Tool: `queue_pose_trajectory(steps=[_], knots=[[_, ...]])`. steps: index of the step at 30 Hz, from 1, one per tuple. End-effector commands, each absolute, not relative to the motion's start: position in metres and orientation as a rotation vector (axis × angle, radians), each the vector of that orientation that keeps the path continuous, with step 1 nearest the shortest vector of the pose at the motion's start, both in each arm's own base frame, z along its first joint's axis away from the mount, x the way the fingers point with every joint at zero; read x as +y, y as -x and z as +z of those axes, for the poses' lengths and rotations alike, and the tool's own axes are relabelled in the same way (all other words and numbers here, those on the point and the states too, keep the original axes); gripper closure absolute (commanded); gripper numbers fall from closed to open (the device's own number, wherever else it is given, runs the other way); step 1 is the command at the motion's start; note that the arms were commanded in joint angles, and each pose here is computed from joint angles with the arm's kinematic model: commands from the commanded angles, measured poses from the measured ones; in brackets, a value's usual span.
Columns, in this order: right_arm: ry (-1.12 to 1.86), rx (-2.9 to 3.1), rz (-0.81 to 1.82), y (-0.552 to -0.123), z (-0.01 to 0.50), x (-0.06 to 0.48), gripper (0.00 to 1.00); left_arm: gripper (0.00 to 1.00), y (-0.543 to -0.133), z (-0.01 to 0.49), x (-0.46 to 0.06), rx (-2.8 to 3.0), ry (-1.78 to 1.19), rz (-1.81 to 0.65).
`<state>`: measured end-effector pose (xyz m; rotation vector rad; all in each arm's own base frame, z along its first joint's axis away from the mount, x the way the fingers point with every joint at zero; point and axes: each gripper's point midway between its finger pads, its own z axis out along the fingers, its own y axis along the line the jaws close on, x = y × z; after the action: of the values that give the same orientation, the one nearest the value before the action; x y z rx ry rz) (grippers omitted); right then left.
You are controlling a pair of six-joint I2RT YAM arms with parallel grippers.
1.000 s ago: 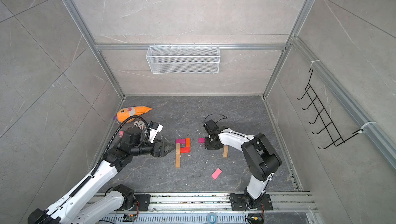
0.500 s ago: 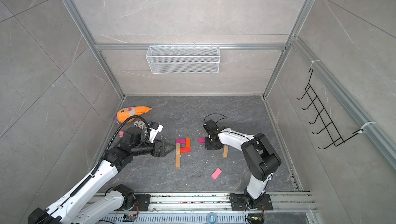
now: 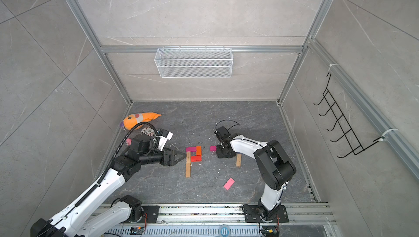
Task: Assemble the letter p with building blocks
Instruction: Assemble the building block at the center of the board.
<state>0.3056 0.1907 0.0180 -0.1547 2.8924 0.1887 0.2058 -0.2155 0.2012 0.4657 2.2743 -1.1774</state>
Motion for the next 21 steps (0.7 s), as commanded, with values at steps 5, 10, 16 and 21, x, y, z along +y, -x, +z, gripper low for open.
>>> queue_pose_trajectory(steps=[5,10,16,21], knots=[[0.17,2.91,0.149,-0.3035,0.0129,0.1893,0.63,0.0,-0.2074,0.2162,-0.2178,2.245,-0.483,-1.191],[0.174,2.91,0.148,-0.3031,0.0135,0.1891,0.64,0.0,-0.2079,0.2159,-0.2177,2.251,-0.48,-1.188],[0.18,2.909,0.148,-0.3039,0.0124,0.1897,0.64,0.0,-0.2082,0.2145,-0.2176,2.26,-0.477,-1.186],[0.182,2.912,0.144,-0.3044,0.0106,0.1899,0.64,0.0,-0.2085,0.2136,-0.2174,2.269,-0.473,-1.183]])
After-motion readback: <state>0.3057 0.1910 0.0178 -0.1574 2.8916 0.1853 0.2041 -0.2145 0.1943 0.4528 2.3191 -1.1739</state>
